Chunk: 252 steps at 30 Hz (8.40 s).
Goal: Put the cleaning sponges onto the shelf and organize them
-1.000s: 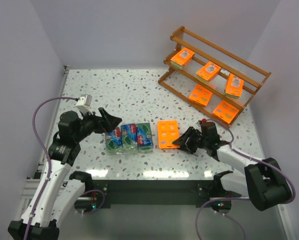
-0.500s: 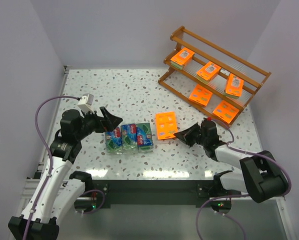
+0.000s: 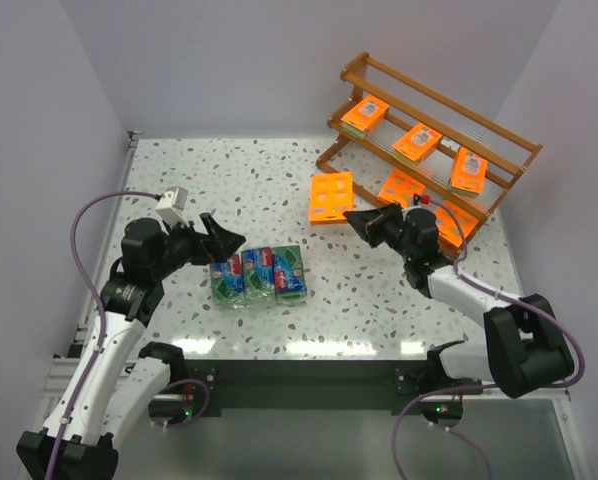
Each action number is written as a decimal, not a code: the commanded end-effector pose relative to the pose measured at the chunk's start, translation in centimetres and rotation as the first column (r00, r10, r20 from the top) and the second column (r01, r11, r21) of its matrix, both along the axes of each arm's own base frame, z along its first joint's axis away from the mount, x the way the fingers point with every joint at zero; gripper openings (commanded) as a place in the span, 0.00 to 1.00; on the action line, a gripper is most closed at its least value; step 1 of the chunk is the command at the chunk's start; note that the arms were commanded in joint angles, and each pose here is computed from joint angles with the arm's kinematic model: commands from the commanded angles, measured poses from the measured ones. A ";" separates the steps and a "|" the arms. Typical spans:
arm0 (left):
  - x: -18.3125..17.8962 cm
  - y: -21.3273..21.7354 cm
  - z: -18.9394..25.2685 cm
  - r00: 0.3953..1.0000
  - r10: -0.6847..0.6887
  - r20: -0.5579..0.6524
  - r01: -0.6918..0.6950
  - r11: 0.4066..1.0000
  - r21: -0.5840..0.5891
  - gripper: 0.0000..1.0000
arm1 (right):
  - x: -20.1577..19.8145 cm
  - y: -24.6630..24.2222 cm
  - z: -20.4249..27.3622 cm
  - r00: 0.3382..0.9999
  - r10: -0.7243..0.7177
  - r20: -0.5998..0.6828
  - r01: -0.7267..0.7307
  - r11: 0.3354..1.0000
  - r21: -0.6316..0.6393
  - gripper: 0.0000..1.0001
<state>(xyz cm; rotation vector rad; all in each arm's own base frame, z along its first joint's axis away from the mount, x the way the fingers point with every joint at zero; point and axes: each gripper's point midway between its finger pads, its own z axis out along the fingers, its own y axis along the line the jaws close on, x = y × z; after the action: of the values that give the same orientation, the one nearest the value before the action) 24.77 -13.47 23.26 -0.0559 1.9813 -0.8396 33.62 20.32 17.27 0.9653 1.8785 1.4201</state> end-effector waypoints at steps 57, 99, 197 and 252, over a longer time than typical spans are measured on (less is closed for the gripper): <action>2.8 0.2 -0.5 1.000 0.018 0.013 -0.018 0.998 0.055 1.00 | 20.4 -4.1 -4.9 0.784 -0.620 0.037 0.592 0.729 -0.344 0.00; 1.3 0.7 1.4 0.997 0.048 0.060 -0.050 0.998 0.025 1.00 | -4.9 5.4 -5.0 0.881 0.431 -0.197 -0.469 0.729 -0.500 0.64; -1.0 0.1 3.3 0.995 0.002 0.101 0.002 0.999 -0.032 1.00 | 8.4 -28.9 23.0 0.788 -0.460 0.408 0.525 0.849 -0.056 0.00; 0.4 -1.2 7.5 0.982 -0.058 0.182 0.069 0.996 -0.055 1.00 | -9.9 -0.6 -0.2 0.972 0.185 -0.142 -0.224 0.907 -0.355 0.76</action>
<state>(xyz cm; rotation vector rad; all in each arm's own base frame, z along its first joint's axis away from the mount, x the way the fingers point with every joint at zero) 24.64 -13.47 25.34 -0.0472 1.9554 -0.8437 22.40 19.97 15.70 0.7217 2.3553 1.1063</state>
